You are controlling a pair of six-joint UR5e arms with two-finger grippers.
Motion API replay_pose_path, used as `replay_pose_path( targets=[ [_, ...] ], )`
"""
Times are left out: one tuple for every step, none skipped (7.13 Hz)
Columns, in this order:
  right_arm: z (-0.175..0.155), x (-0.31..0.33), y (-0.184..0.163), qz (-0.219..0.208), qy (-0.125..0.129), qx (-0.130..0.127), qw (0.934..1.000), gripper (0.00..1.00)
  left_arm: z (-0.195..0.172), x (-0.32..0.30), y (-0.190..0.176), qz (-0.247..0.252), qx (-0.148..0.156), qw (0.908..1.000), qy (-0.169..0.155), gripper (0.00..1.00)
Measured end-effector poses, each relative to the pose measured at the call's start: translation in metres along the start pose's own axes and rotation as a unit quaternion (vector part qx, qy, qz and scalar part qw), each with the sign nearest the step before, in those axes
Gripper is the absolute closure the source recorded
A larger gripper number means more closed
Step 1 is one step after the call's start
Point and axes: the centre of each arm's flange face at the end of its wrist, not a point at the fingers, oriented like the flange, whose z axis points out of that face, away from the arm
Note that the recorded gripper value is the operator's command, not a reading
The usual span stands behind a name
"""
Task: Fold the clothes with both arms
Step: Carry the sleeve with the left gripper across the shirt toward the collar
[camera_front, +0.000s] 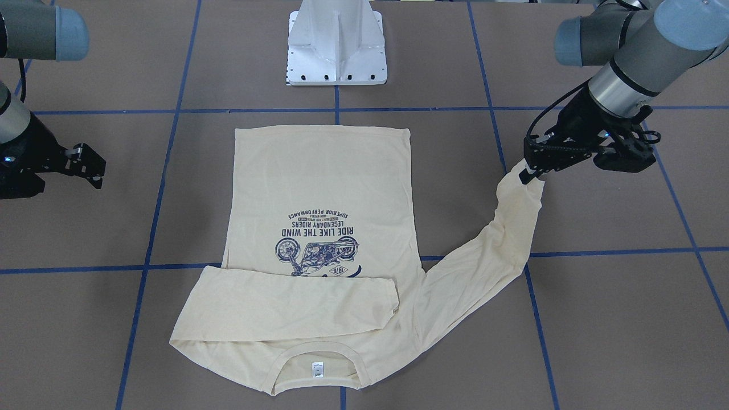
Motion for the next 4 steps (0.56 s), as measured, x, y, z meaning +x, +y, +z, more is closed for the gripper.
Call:
replay_pose_path(
  targets=[
    [0.001, 0.007, 0.005, 0.0, 0.002, -0.003, 1.0, 0.0, -0.001, 0.049, -0.008, -0.02, -0.002, 0.9996, 0.018, 1.0],
    [0.002, 0.01, 0.007, 0.001, 0.001, -0.005, 1.0, 0.0, 0.006, 0.096, -0.009, -0.035, -0.011, 0.9988, 0.033, 1.0],
    [0.003, 0.012, 0.009, 0.002, -0.001, -0.007, 1.0, 0.0, 0.023, 0.138, -0.003, -0.045, -0.025, 0.9975, 0.048, 1.0],
    [0.003, 0.014, 0.009, 0.004, -0.002, -0.008, 1.0, 0.0, 0.046, 0.172, 0.006, -0.051, -0.041, 0.9959, 0.063, 1.0]
  ],
)
